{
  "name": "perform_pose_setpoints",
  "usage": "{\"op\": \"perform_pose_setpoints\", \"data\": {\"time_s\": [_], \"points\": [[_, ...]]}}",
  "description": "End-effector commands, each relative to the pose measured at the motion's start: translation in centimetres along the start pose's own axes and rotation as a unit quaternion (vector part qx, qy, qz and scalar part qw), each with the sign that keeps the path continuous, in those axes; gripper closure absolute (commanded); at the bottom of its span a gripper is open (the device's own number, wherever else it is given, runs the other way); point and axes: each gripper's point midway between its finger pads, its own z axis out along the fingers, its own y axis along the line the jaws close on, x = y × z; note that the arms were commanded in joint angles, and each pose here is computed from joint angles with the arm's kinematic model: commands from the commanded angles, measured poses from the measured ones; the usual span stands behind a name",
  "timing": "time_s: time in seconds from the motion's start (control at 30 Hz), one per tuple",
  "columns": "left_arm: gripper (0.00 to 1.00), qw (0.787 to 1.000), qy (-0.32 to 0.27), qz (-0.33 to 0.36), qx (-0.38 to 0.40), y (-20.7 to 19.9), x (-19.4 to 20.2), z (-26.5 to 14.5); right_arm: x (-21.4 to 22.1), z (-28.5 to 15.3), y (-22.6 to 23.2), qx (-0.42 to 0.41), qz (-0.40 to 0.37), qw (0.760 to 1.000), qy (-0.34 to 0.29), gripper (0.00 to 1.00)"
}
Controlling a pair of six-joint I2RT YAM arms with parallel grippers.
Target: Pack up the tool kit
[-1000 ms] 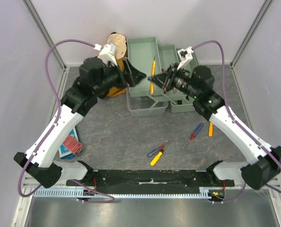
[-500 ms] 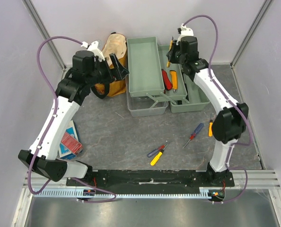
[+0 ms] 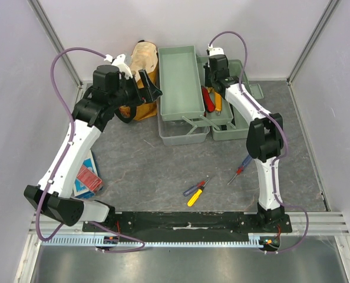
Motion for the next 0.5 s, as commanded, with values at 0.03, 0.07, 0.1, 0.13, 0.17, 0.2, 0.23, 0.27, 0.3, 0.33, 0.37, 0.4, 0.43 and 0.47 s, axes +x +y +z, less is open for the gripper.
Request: {"op": "perform_pose_setpoints", "data": {"time_s": [0.03, 0.07, 0.1, 0.13, 0.17, 0.2, 0.23, 0.27, 0.3, 0.33, 0.37, 0.4, 0.43, 0.47], "points": [[0.05, 0.999, -0.014, 0.026, 0.016, 0.4, -0.2, 1.3, -1.7, 0.5, -1.4, 0.046, -0.025, 0.998, -0.025, 0.84], [0.05, 0.999, -0.016, 0.026, 0.017, 0.5, -0.4, 1.3, -1.7, 0.5, -1.8, 0.055, -0.030, 0.998, -0.026, 0.80], [0.05, 0.999, -0.015, 0.026, 0.015, 0.7, -0.4, 1.6, -1.6, 0.7, -2.0, 0.061, -0.034, 0.997, -0.025, 0.75], [0.05, 0.999, -0.014, 0.025, 0.015, 0.7, -0.4, 1.8, -1.6, 0.7, -2.2, 0.068, -0.037, 0.997, -0.025, 0.68], [0.05, 0.999, -0.013, 0.023, 0.017, 0.9, -0.5, 1.9, -1.5, 0.8, -2.2, 0.072, -0.041, 0.996, -0.024, 0.60], [0.05, 0.999, -0.012, 0.023, 0.020, 0.9, -0.5, 2.1, -1.6, 0.7, -2.5, 0.076, -0.039, 0.996, -0.025, 0.53], [0.05, 0.999, -0.011, 0.021, 0.027, 0.8, -0.6, 2.3, -1.7, 0.6, -2.5, 0.076, -0.036, 0.996, -0.026, 0.45], [0.05, 0.999, -0.008, 0.020, 0.032, 0.8, -0.6, 2.6, -2.0, 0.4, -2.3, 0.071, -0.029, 0.997, -0.029, 0.39], [0.05, 0.999, -0.006, 0.021, 0.038, 0.7, -0.7, 2.7, -2.5, 0.0, -2.0, 0.064, -0.020, 0.997, -0.034, 0.33], [0.05, 0.999, -0.006, 0.025, 0.042, 0.6, -0.9, 2.8, -3.2, -0.5, -1.6, 0.053, -0.011, 0.998, -0.041, 0.29], [0.05, 0.998, -0.004, 0.030, 0.047, 0.5, -1.0, 3.0, -4.0, -1.0, -1.4, 0.047, 0.000, 0.998, -0.049, 0.27], [0.05, 0.998, 0.001, 0.035, 0.053, 0.4, -0.8, 3.2, -5.1, -1.7, -1.3, 0.040, 0.012, 0.997, -0.059, 0.26], [0.05, 0.997, -0.001, 0.043, 0.061, 0.1, -1.0, 3.2, -5.9, -2.4, -0.8, 0.030, 0.021, 0.997, -0.067, 0.25], [0.05, 0.996, 0.003, 0.049, 0.070, -0.1, -0.9, 3.3, -7.0, -3.2, -0.9, 0.026, 0.037, 0.996, -0.076, 0.25]]}}
